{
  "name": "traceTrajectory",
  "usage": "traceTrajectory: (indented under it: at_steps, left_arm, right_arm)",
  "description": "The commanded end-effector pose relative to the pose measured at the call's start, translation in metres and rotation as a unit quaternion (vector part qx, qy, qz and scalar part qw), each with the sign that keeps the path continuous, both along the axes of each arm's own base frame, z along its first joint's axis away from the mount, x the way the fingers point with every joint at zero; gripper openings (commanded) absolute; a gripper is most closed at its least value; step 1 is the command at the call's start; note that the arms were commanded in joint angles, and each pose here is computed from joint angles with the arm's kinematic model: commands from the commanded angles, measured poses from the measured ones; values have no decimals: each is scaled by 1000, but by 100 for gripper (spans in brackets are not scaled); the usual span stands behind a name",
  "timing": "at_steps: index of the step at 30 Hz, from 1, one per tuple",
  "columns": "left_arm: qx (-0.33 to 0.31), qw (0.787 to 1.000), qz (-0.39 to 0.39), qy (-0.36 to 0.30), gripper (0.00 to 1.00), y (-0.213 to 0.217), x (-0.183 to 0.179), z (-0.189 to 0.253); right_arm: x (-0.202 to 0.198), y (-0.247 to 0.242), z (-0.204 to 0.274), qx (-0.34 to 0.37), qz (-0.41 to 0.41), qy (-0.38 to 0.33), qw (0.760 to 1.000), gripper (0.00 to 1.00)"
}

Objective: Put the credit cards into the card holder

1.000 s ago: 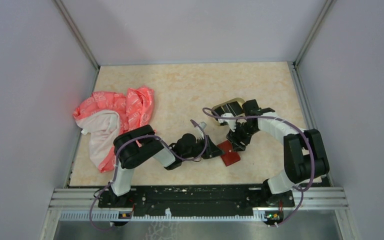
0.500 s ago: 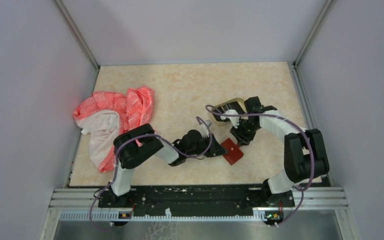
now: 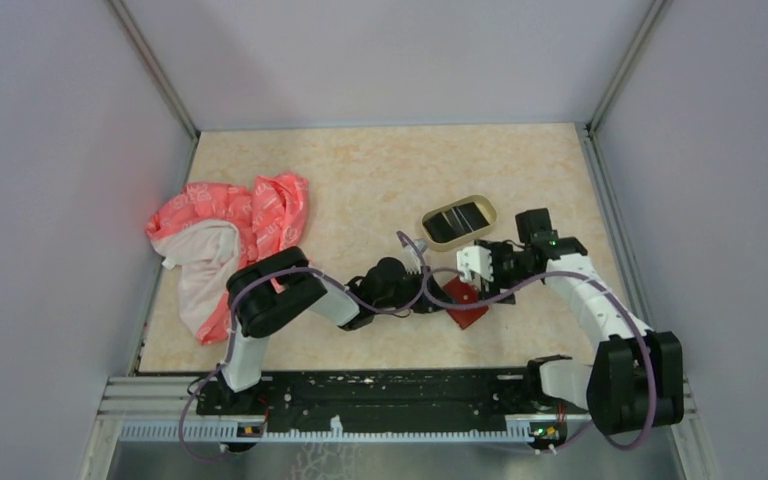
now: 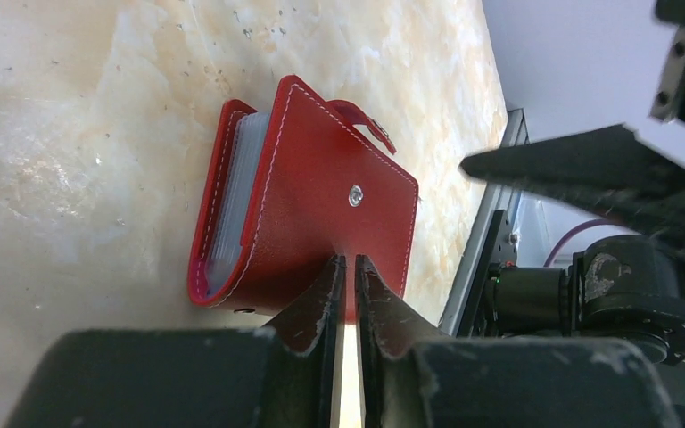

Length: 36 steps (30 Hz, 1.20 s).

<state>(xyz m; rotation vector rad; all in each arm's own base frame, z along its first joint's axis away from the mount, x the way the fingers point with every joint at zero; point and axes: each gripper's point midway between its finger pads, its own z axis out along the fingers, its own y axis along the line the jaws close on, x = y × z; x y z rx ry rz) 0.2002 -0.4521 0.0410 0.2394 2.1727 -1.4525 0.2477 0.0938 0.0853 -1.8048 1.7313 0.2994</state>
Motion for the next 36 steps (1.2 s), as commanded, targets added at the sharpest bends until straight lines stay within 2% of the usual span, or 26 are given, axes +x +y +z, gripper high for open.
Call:
traceTrajectory:
  at_steps: [1, 4, 5, 8, 12, 17, 21, 24, 31, 32, 36]
  left_arm:
    - [40, 999, 2, -16, 13, 7, 5, -14]
    - [40, 999, 9, -15, 7, 7, 6, -14]
    - [40, 999, 11, -17, 6, 7, 7, -14]
    - [36, 999, 23, -20, 4, 7, 7, -13]
    - [25, 999, 41, -20, 2, 12, 9, -10]
    - [24, 998, 45, -23, 1, 12, 8, -10]
    - [22, 998, 46, -23, 1, 11, 6, -9]
    - [22, 998, 46, -25, 1, 10, 6, -9]
    - [20, 998, 45, -29, 1, 7, 6, -5]
    - [19, 998, 45, -30, 1, 7, 6, -4]
    - [13, 999, 44, -27, 1, 5, 6, 0]
  right_arm:
    - [-11, 21, -5, 37, 132, -50, 989, 73]
    - [-11, 32, 5, 88, 68, 21, 994, 45]
    - [-13, 35, 7, 103, 52, 35, 993, 41]
    - [-8, 36, 3, 116, -16, 28, 993, 41]
    - [-5, 32, -1, 118, -72, 13, 990, 53]
    - [-13, 29, -18, 101, -91, 55, 989, 53]
    - [-8, 28, -26, 80, -109, 57, 989, 50]
    - [-5, 28, -29, 67, -118, 51, 989, 46]
    - [4, 25, -23, 61, -134, 35, 988, 3]
    - [5, 26, -21, 63, -133, 34, 989, 0]
    - [9, 36, -13, 83, -123, 40, 988, 0]
